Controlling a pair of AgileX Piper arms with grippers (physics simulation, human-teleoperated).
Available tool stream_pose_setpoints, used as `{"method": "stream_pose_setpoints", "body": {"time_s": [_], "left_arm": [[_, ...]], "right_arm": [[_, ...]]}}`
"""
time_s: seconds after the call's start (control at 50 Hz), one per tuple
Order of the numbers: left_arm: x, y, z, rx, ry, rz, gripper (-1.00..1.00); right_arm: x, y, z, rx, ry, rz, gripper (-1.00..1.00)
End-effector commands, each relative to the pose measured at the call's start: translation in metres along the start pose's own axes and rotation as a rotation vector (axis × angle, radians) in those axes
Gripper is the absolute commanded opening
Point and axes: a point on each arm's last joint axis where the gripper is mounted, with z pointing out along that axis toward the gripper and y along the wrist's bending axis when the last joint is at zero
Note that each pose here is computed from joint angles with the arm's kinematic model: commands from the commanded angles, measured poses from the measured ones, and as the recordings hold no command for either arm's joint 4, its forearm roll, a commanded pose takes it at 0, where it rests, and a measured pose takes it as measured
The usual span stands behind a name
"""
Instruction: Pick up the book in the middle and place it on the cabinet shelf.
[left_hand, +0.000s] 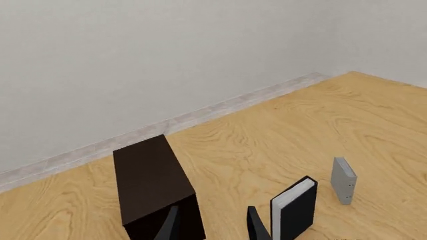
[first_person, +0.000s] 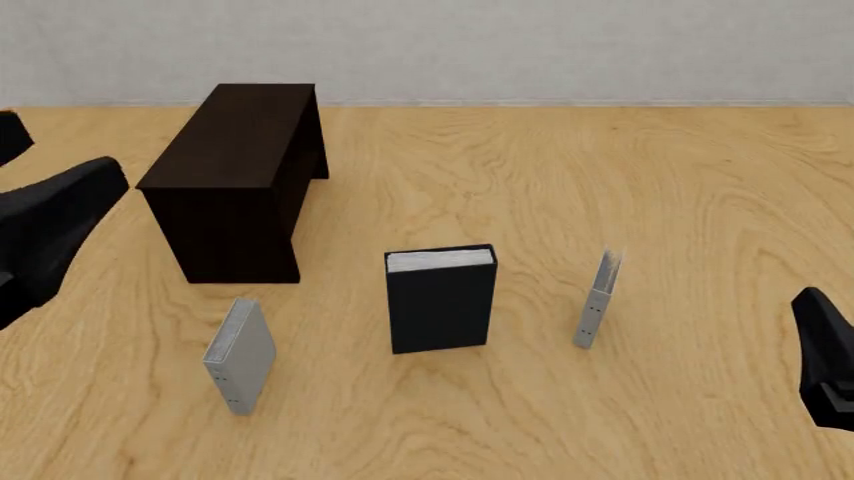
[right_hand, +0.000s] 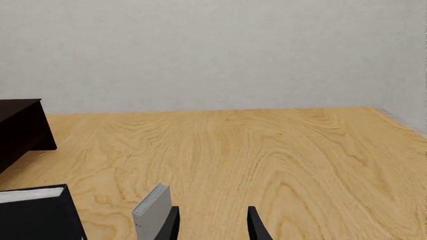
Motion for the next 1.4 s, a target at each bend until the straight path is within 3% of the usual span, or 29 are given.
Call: {"method": "stream_pose_setpoints", "body": {"time_s": [0.02,0.12,0.18,0.22,0.3,0.42,0.46,0.48,0.52,0.62,0.86,0.96,1.2,1.26,1.4], "left_arm": [[-0.017,-0.013,0.040,0.120,0.028,0.052,1.00],[-0.018,-0.024,0.058,0.186,0.070,0.030,1.00],[-0.020,-0.030,0.067,0.215,0.081,0.079,1.00],[-0.026,-0.032,0.071,0.226,0.081,0.043,1.00],[-0.026,-0.038,0.081,0.253,0.099,0.069,1.00],[-0.035,-0.055,0.098,0.321,0.140,0.024,1.00],[-0.034,-0.059,0.104,0.337,0.157,0.040,1.00],[-0.037,-0.065,0.106,0.359,0.174,0.007,1.00],[-0.038,-0.069,0.109,0.376,0.179,0.051,1.00],[-0.042,-0.078,0.116,0.412,0.207,0.072,1.00],[-0.030,-0.098,0.146,0.451,0.341,0.105,1.00],[-0.029,-0.103,0.154,0.455,0.375,0.086,1.00],[-0.002,-0.109,0.180,0.460,0.485,0.182,1.00],[0.008,-0.114,0.181,0.488,0.506,0.242,1.00],[0.022,-0.109,0.194,0.475,0.549,0.284,1.00]], "right_arm": [[0.000,0.000,0.000,0.001,0.002,-0.003,1.00],[0.000,0.000,0.001,0.000,0.004,-0.005,1.00],[0.000,0.000,0.001,0.000,0.004,-0.005,1.00],[0.000,0.000,0.001,0.000,0.004,-0.004,1.00],[0.000,0.000,0.001,0.000,0.004,-0.004,1.00],[0.000,0.000,0.001,0.001,0.004,-0.002,1.00],[0.000,0.000,0.001,0.001,0.004,-0.002,1.00],[0.000,0.000,0.001,0.001,0.004,-0.001,1.00],[0.000,0.000,0.001,0.001,0.005,-0.001,1.00],[0.000,0.000,0.001,0.000,0.005,0.001,1.00],[0.000,0.000,0.001,0.000,0.007,0.005,1.00],[0.000,0.000,0.001,0.000,0.006,0.006,1.00],[0.000,0.000,0.001,0.001,0.006,0.012,1.00],[0.000,0.000,0.001,0.001,0.006,0.014,1.00],[0.000,0.000,0.001,0.001,0.007,0.017,1.00]]}}
